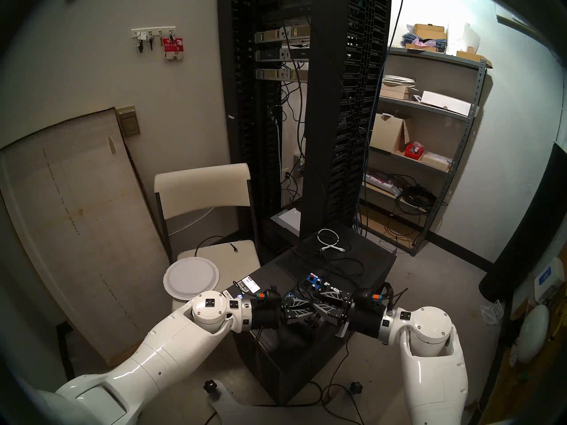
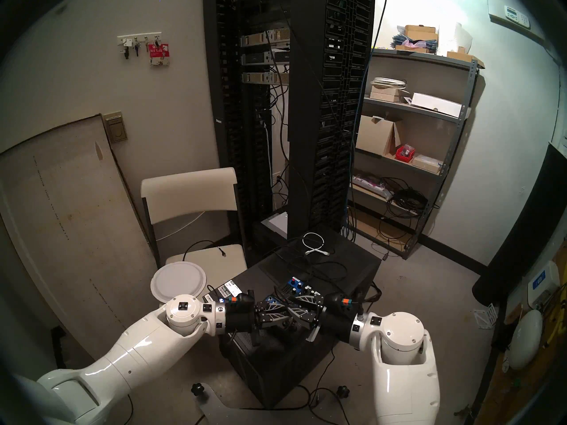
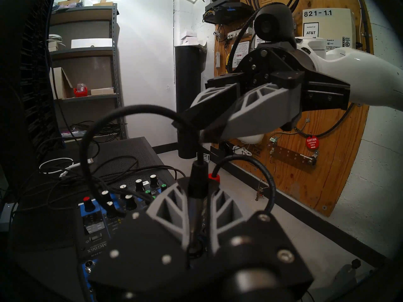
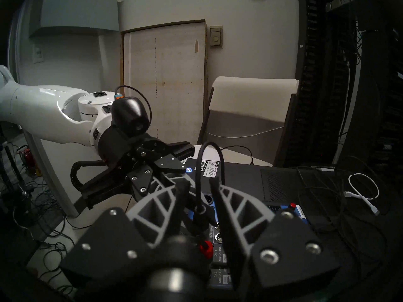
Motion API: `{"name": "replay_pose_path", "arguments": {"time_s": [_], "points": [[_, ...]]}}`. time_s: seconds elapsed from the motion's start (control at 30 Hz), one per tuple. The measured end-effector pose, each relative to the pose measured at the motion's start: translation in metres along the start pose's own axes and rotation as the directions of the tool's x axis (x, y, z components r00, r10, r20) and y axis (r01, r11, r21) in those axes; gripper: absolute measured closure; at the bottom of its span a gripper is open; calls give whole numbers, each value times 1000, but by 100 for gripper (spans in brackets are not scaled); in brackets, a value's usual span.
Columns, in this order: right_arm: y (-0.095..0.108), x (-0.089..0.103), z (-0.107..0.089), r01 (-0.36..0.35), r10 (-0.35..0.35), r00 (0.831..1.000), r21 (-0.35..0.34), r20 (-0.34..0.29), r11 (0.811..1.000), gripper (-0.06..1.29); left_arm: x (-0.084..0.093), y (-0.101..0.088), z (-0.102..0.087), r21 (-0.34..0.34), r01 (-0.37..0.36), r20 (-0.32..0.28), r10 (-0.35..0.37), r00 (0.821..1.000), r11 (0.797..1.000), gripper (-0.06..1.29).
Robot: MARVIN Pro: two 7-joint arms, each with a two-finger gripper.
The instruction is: Insert aux cable
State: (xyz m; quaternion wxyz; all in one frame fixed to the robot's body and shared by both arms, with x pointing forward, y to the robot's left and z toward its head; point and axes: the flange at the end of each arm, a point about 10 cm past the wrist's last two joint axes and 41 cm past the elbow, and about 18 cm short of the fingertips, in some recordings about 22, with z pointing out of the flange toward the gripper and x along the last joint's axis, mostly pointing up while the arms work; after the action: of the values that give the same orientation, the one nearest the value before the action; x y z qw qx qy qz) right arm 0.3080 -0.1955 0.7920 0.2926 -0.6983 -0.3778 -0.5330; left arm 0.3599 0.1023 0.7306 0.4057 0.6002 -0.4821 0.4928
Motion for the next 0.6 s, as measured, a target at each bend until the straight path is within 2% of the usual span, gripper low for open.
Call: {"name": "replay_pose_path", "arguments": {"time_s": [0.03, 0.1, 0.17, 0.23, 0.27, 0.6], "points": [[0, 0, 1, 0, 0, 1000, 2, 1, 1000, 68, 0, 0, 0, 0, -1, 0, 1, 1000, 1000, 111], [-1, 0, 2, 0, 0, 1000, 4, 1, 1000, 79, 0, 0, 0, -1, -2, 1, 2, 1000, 1000, 111], [-1, 0, 2, 1, -1, 1000, 6, 3, 1000, 81, 0, 0, 0, 0, -2, 2, 2, 1000, 1000, 111], [-1, -1, 3, 0, 0, 1000, 7, 4, 1000, 107, 0, 0, -1, 0, -2, 2, 2, 1000, 1000, 111], [-1, -1, 3, 0, 0, 1000, 7, 5, 1000, 125, 0, 0, -1, 0, -2, 2, 2, 1000, 1000, 111], [-1, -5, 0, -4, 4, 1000, -5, 9, 1000, 125, 0, 0, 0, 0, -2, 3, 2, 1000, 1000, 111]]}}
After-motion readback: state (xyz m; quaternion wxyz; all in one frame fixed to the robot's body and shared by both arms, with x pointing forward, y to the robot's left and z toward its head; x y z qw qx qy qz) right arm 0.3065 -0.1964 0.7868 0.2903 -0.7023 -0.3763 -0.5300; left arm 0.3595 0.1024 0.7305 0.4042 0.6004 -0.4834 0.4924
